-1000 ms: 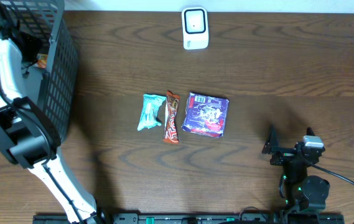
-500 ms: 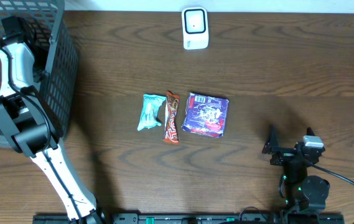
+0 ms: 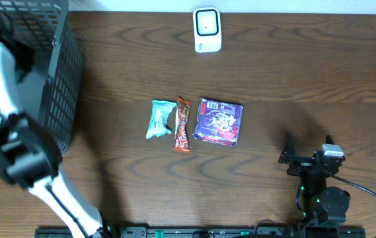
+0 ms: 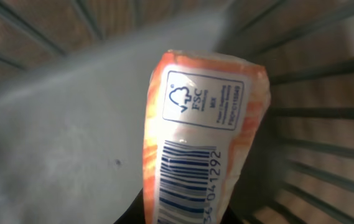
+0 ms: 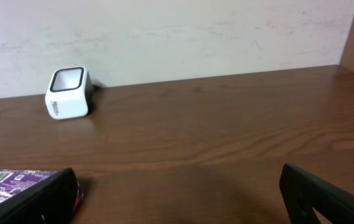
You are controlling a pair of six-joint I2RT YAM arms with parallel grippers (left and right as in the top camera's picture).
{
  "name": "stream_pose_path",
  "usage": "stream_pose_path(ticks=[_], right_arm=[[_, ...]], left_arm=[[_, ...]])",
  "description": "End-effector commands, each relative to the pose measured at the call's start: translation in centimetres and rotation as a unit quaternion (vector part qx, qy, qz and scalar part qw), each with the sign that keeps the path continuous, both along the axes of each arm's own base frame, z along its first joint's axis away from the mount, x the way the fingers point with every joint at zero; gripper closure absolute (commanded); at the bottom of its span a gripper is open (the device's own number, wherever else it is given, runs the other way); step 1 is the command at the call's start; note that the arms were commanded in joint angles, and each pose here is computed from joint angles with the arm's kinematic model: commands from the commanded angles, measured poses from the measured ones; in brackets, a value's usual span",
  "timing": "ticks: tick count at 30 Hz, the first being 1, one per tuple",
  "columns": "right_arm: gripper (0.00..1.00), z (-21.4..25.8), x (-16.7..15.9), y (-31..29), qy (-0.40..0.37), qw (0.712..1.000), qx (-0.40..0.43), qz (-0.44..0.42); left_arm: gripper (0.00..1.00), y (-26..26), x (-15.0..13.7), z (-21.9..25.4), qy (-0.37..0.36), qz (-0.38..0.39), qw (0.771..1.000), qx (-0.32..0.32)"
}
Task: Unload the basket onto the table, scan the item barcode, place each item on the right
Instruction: 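Lift the orange pack out and lower it onto the table items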
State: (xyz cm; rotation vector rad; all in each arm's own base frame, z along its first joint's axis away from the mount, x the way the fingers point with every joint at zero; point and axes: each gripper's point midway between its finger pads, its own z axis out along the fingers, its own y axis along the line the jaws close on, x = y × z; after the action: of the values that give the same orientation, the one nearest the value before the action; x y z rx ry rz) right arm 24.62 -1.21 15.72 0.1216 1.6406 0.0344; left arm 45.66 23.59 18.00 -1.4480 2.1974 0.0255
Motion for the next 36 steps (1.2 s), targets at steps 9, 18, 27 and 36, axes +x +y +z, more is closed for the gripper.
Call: stream_pose_path(ticks=[9, 18, 27, 36], right_arm=[[0.01, -0.1, 0.0, 0.1, 0.0, 1.0, -0.004, 0.003], [0.01, -0.1, 0.0, 0.1, 0.0, 1.0, -0.004, 0.003], [0.01, -0.1, 0.0, 0.1, 0.0, 1.0, -0.004, 0.003], [0.01, -0.1, 0.0, 0.1, 0.0, 1.0, -0.004, 0.003]], left_arm=[[0.92, -15.0, -6.5, 23.3, -0.272, -0.187, 0.941, -0.072], [0.93, -30.0, -10.8, 20.7, -0.174, -0.444, 0.876, -0.068], [0.92, -39.4, -12.5, 8.3, 0.009, -0.591, 0.805, -0.056], [0.92, -43.6, -11.9, -1.8, 0.126, -0.619, 0.771, -0.085]])
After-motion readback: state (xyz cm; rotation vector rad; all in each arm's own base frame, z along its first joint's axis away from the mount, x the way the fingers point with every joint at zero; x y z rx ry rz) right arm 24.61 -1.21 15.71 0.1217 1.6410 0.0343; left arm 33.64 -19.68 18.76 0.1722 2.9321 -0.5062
